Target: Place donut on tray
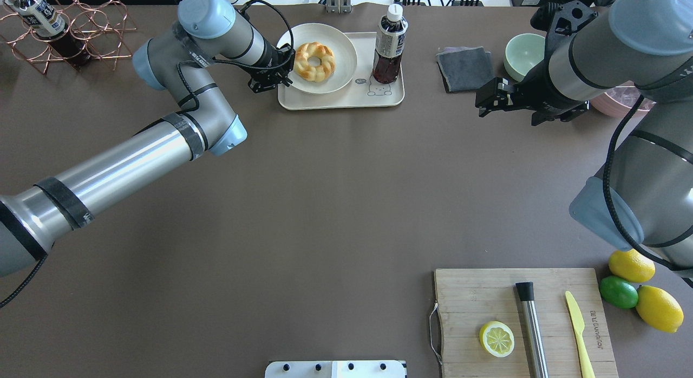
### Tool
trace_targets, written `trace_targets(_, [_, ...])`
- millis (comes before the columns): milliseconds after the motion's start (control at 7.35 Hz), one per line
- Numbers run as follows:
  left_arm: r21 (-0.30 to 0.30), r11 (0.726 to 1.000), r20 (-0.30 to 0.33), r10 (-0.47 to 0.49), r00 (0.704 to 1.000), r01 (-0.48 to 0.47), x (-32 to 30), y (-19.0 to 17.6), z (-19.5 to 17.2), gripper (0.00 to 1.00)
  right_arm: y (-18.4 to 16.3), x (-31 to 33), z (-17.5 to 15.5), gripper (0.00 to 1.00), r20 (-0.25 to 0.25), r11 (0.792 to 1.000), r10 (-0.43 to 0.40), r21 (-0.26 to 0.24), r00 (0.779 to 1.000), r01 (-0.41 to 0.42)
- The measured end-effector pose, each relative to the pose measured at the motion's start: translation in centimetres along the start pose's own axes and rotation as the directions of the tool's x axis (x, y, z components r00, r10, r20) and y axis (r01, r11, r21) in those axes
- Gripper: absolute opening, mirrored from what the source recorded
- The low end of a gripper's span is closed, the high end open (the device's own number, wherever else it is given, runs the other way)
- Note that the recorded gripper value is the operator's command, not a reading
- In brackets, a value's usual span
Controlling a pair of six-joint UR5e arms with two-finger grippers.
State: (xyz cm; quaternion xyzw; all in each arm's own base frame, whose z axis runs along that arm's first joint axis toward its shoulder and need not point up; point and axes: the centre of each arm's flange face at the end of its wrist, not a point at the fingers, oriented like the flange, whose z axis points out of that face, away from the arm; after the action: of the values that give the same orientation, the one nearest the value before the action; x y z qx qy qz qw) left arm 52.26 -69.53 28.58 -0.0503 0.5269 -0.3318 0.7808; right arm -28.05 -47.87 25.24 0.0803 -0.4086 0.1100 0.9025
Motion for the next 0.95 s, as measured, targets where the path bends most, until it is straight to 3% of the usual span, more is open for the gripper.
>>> trace_targets(136, [0.002,1.000,-0.007,0.004,1.000,-0.004,-0.2,0.3,0.4,0.59,0.1,0.1,-0.1,1.00,0.001,1.000,-0.001,0.000,1.000,0.001])
trace_targets(272, [0.002,1.000,-0.013,0.010,1.000,-0.009,-0.3,0.5,0.6,0.97,0.2,0.2,-0.1,1.00,0.000,1.000,-0.002,-0.001,1.000,0.002])
trace_targets(680, [-0.012,0.999,-0.046,0.047,0.998,-0.047,-0.7,1.4,0.7,0.98,0.2,0.6,0.3,1.00,-0.009,1.000,-0.002,-0.006,1.000,0.002])
trace_targets(952, [-0.030,0.993,-0.065,0.109,0.992,-0.111,-1.3,0.7,-2.2,0.98,0.2,1.0,0.6,1.00,-0.017,1.000,-0.005,-0.009,1.000,0.005])
